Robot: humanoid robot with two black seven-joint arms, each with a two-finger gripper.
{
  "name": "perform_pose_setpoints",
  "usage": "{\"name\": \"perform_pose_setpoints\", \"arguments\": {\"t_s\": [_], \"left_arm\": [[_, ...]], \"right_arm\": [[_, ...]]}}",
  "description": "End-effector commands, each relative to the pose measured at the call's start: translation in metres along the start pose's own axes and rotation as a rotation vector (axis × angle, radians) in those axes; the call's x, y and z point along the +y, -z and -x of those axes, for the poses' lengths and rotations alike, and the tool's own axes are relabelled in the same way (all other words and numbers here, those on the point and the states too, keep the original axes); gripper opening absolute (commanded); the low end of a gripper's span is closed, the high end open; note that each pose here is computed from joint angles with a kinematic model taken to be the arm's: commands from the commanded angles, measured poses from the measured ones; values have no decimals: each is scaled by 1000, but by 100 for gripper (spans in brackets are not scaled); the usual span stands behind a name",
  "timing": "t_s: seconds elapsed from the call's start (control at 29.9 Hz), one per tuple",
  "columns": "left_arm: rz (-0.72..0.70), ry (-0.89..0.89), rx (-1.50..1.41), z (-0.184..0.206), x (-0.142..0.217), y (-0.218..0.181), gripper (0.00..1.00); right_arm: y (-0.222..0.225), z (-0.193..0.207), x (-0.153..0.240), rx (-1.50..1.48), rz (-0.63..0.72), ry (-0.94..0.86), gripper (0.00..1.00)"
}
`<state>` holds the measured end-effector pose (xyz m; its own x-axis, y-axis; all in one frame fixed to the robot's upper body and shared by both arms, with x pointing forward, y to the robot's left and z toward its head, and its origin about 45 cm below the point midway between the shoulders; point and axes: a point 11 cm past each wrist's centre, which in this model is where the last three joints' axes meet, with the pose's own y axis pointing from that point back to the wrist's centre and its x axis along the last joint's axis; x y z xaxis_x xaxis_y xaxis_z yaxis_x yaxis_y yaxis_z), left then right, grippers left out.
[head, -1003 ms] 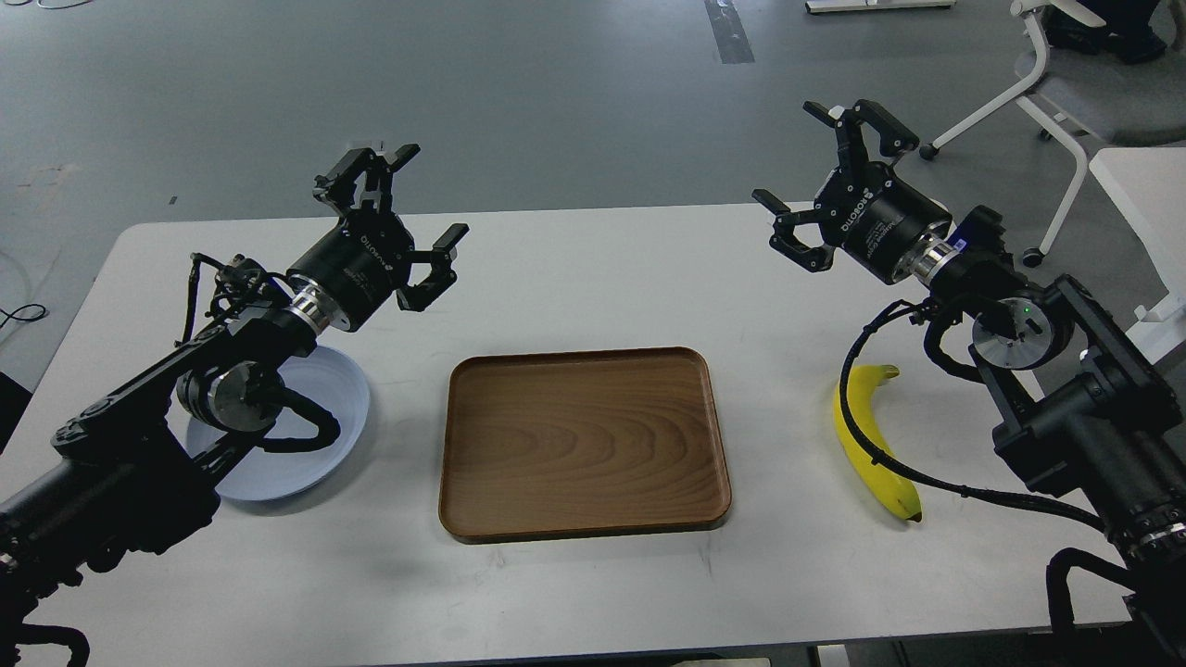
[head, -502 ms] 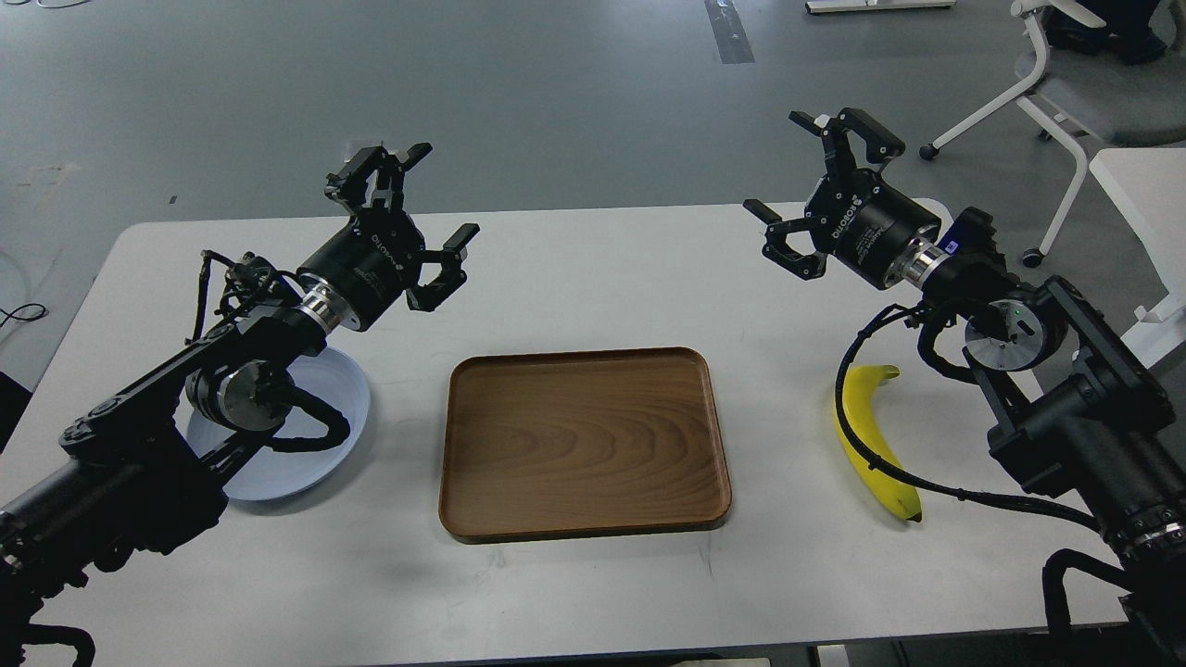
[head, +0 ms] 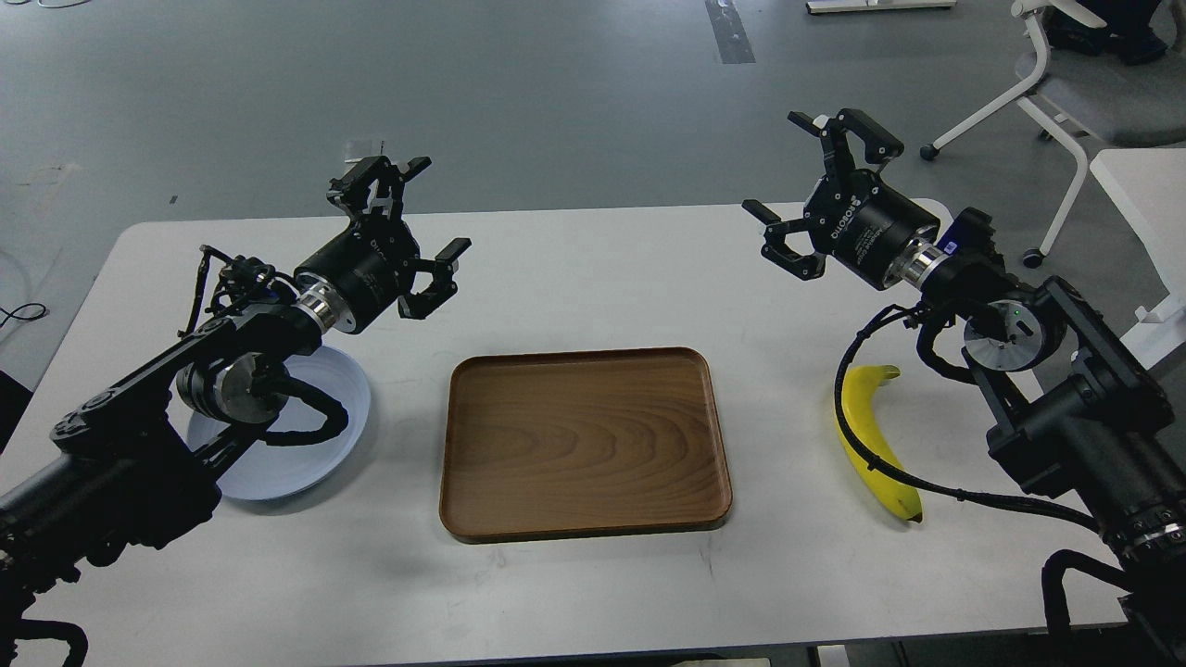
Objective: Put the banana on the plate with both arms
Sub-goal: 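Lower the left gripper toward the rim of the light blue plate, then grasp the plate rim with the left gripper and tilt it up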
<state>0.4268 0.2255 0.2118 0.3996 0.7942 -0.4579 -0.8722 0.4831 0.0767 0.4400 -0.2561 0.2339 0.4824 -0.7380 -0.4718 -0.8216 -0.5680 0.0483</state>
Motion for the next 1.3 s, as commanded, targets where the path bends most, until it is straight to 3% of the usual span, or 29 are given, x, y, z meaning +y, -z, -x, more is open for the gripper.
{"name": "perform_pose_setpoints", "arguments": {"t_s": [0.0, 0.37, 0.43, 0.57, 0.67, 0.8, 1.04, 1.27], "left_arm": [[1, 26, -3, 7, 1, -3, 98], [-13, 28, -54, 8, 3, -3, 98], [-35, 40, -191, 9, 5, -2, 98], [-84, -2, -730, -10, 16, -11, 98], [-129, -20, -1202, -29, 38, -17, 98], [-183, -67, -1494, -59, 69, -24, 98], [-438, -147, -1704, -134, 154, -16, 98], [-563, -193, -1648, -158, 200, 10, 92]], "right_arm": [[1, 1, -1, 2, 0, 4, 100], [2, 0, 1, 8, -1, 0, 100], [3, 0, 1, 7, -7, 0, 100], [2, -2, 2, 6, -9, -5, 100], [-2, -4, 5, -1, -7, -10, 100], [-4, -4, 5, -4, -4, -11, 100], [-5, -3, 5, -9, -5, -10, 100], [-9, 0, 3, -18, -3, -3, 100]]}}
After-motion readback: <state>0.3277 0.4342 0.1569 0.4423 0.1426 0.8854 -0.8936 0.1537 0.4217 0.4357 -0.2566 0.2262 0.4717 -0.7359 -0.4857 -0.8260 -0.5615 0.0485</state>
